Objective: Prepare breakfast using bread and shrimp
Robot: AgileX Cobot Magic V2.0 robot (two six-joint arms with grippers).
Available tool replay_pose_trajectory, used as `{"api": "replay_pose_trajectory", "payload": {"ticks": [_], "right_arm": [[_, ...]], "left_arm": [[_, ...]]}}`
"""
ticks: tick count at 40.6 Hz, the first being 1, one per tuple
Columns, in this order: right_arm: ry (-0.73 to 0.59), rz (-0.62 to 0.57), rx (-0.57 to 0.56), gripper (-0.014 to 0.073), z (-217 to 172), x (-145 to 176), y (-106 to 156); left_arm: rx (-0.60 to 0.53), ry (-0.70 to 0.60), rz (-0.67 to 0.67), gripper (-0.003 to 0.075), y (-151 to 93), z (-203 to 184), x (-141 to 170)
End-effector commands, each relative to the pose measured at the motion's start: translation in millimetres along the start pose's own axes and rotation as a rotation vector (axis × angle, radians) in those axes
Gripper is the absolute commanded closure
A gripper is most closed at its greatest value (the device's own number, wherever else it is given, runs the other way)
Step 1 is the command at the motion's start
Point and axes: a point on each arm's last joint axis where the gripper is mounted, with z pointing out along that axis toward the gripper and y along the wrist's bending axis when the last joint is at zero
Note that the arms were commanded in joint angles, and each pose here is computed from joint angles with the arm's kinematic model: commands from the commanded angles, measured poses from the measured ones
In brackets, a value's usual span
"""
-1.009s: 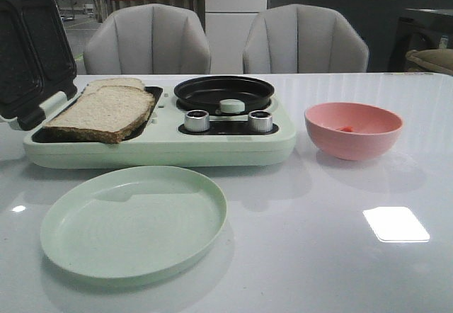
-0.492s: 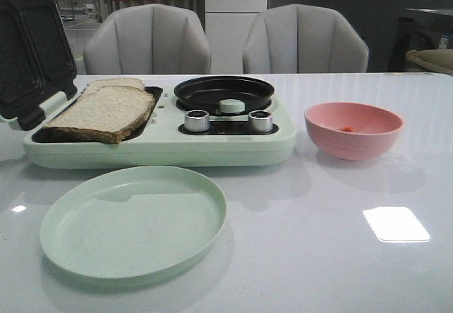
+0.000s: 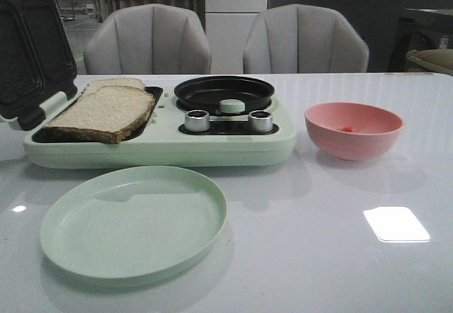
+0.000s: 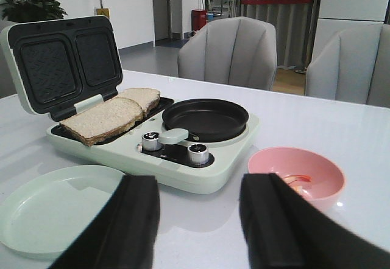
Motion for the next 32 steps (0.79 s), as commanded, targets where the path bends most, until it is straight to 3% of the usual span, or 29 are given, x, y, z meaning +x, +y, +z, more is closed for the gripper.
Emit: {"api": "replay_pose_trajectory", "payload": {"ticks": [1, 9, 14, 19, 32], "right_arm": [[-0.098, -0.009, -0.012, 0.0167, 0, -16, 2], [-0.098, -0.009, -0.012, 0.0167, 0, -16, 2], [-0.098, -0.009, -0.012, 0.0167, 0, -16, 2], [-0.098, -0.009, -0.012, 0.0167, 0, -16, 2], [-0.098, -0.009, -0.012, 0.0167, 0, -16, 2]], "left_arm": [[0.039, -0.114, -0.028, 0.0156, -3, -4, -15], [0.04, -0.114, -0.03, 0.0168, -5, -2, -33], [0.028, -0.053, -0.026, 0.0221, -7, 9, -58], [0.019, 0.019, -0.033, 0.0276, -11, 39, -86], [-0.09, 0.066, -0.203, 0.0281, -6, 123, -140]]}}
